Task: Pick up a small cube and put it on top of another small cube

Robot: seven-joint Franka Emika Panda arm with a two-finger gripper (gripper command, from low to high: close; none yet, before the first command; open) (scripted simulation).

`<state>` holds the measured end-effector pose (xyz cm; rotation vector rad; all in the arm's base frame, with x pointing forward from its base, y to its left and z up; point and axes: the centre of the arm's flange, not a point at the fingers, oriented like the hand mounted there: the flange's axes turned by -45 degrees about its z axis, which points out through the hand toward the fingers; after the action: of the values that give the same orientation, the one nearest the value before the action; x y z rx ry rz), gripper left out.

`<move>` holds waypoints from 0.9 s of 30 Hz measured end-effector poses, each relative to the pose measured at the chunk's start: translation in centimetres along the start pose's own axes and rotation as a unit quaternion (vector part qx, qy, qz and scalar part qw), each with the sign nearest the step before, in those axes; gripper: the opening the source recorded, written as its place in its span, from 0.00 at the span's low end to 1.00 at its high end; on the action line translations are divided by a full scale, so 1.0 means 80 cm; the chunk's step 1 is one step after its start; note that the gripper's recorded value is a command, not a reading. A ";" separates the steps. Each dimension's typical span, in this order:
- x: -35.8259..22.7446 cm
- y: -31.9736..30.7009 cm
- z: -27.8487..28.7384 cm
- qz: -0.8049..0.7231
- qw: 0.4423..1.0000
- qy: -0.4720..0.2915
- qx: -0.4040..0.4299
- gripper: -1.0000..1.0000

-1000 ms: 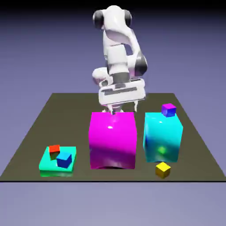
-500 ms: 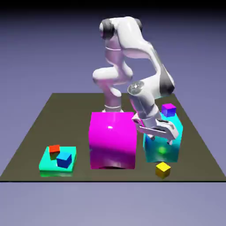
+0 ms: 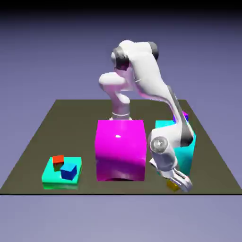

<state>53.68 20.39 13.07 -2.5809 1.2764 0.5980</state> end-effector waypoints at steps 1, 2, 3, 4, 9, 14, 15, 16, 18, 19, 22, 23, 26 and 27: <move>-0.003 0.000 -0.023 0.000 1.000 0.000 0.000 0.00; -0.006 0.000 -0.045 0.000 1.000 0.000 0.001 0.00; -0.018 -0.004 -0.060 -0.014 1.000 0.000 0.000 0.00; -0.043 -0.016 -0.057 -0.055 0.998 -0.006 -0.003 0.00; -0.097 -0.034 -0.077 -0.171 0.981 -0.087 0.011 0.00; -0.167 -0.045 -0.116 -0.303 0.939 -0.161 0.034 0.00; -0.181 -0.046 -0.124 -0.330 0.927 -0.175 0.039 0.00; -0.196 -0.047 -0.133 -0.356 0.914 -0.188 0.045 0.00; -0.227 -0.041 -0.156 -0.399 0.894 -0.201 0.042 0.00; -0.243 -0.034 -0.169 -0.414 0.888 -0.199 0.030 0.00; -0.289 -0.008 -0.204 -0.456 0.870 -0.188 -0.009 0.00; -0.301 0.002 -0.212 -0.462 0.868 -0.179 -0.026 0.00; -0.334 0.032 -0.230 -0.464 0.871 -0.136 -0.085 0.00; -0.343 0.043 -0.235 -0.462 0.872 -0.120 -0.104 0.00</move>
<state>41.03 31.28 42.04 -2.7359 -0.1731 0.8072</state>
